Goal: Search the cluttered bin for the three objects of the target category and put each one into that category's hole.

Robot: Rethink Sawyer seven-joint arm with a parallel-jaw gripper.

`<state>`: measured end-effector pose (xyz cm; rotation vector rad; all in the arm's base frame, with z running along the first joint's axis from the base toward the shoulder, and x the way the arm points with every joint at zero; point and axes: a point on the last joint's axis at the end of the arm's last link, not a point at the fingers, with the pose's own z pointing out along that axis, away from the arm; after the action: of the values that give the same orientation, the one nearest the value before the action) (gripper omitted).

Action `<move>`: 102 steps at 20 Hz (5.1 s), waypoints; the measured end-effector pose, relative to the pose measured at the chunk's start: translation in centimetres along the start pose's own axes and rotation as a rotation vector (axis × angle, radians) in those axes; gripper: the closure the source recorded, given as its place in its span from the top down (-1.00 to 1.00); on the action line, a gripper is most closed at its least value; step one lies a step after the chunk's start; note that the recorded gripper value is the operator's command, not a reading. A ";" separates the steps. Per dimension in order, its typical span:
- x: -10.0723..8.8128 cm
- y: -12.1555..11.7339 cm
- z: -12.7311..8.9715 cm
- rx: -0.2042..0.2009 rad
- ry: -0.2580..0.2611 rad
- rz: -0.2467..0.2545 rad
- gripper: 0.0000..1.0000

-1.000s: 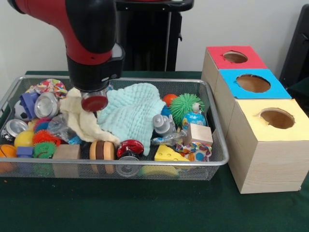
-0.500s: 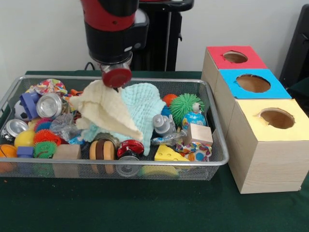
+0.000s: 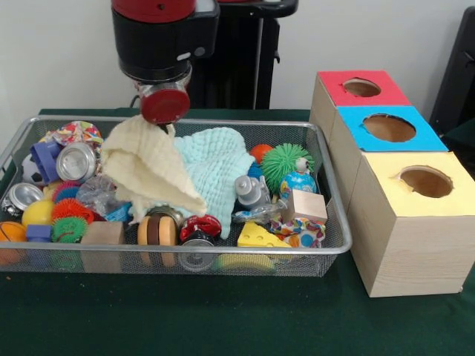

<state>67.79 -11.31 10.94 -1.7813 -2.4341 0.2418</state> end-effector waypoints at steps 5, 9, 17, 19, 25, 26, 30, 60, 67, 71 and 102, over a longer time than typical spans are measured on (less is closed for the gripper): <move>-2.1 0.5 0.0 -0.013 -0.017 0.014 -1.00; -2.3 1.6 0.3 -0.016 -0.027 0.005 -1.00; 0.4 5.9 1.0 0.022 -0.026 -0.071 -1.00; 1.1 6.8 1.2 0.035 -0.022 -0.088 -1.00; 2.8 9.2 1.5 0.067 -0.011 -0.134 -1.00; 2.9 9.5 1.5 0.070 -0.010 -0.138 -1.00; 3.0 10.2 0.7 0.083 -0.005 -0.146 -1.00; 11.9 15.6 -13.6 0.022 0.030 -0.074 -1.00; 14.6 17.0 -14.0 0.007 0.036 -0.036 -1.00; 14.7 17.0 -14.0 0.007 0.036 -0.036 -1.00; 23.0 15.2 -15.8 0.040 0.039 -0.098 -1.00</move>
<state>78.04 16.06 23.39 -1.6296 -2.4631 0.2428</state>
